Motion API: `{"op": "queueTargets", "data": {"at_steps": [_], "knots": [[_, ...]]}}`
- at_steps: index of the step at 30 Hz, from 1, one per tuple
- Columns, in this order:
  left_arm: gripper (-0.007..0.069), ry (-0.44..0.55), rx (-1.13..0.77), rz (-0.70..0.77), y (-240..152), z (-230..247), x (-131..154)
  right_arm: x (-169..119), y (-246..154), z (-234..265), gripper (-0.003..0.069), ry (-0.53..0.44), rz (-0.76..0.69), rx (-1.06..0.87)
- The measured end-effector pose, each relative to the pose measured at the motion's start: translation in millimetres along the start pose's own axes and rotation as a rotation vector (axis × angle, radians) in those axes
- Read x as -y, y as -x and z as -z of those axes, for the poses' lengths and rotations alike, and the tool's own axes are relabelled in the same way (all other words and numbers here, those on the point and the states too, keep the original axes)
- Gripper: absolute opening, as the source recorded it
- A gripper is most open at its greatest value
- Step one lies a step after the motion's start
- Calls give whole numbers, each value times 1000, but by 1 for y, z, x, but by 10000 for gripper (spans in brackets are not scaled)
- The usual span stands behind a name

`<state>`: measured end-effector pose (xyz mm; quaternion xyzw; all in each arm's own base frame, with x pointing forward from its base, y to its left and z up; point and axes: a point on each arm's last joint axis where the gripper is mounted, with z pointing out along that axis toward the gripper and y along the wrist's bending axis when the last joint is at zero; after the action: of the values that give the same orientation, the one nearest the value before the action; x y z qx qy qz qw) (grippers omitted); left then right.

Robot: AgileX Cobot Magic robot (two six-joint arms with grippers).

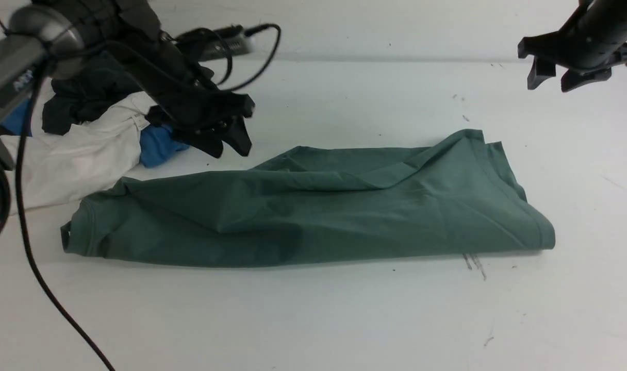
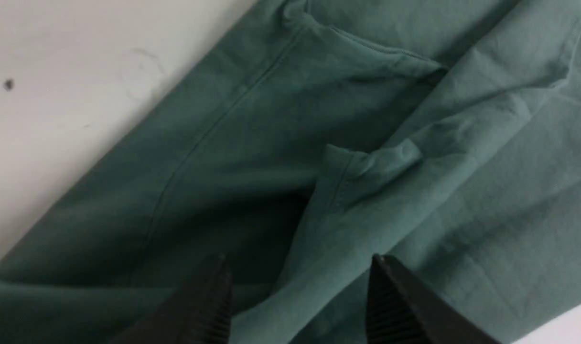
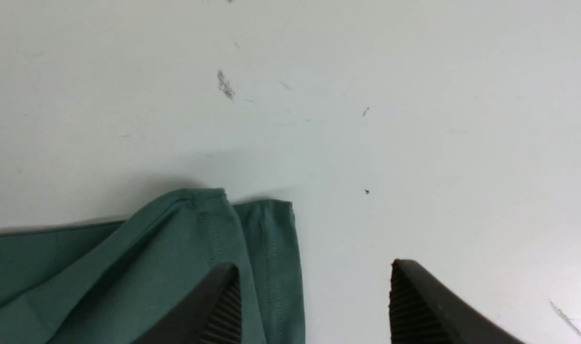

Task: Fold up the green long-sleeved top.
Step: Use both arms to drag the lower edge of the fabric forward and fold it over the upper edge

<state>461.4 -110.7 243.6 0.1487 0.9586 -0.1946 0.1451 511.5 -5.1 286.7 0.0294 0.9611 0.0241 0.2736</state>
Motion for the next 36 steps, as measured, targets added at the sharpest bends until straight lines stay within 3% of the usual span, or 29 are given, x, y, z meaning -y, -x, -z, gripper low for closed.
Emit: {"op": "queueTargets", "data": {"at_steps": [8,15,23,26,29,32,36], "knots": [[367,17,40,-260,6,-30,33,0,0,0,393,5,9,-1],[398,47,0,-273,3,-62,25,0,0,0,393,5,9,-2],[382,43,-49,-270,-2,-76,19,0,-1,-1,393,5,9,-4],[300,43,-58,-268,-3,-80,18,0,-2,-7,393,4,8,-15],[143,43,-62,-269,-3,-81,17,1,-6,-20,393,3,7,-42],[36,44,-50,-279,2,-75,18,1,-9,-31,393,4,5,-63],[19,57,27,-292,18,-56,21,0,-10,-33,393,12,1,-67]]}}
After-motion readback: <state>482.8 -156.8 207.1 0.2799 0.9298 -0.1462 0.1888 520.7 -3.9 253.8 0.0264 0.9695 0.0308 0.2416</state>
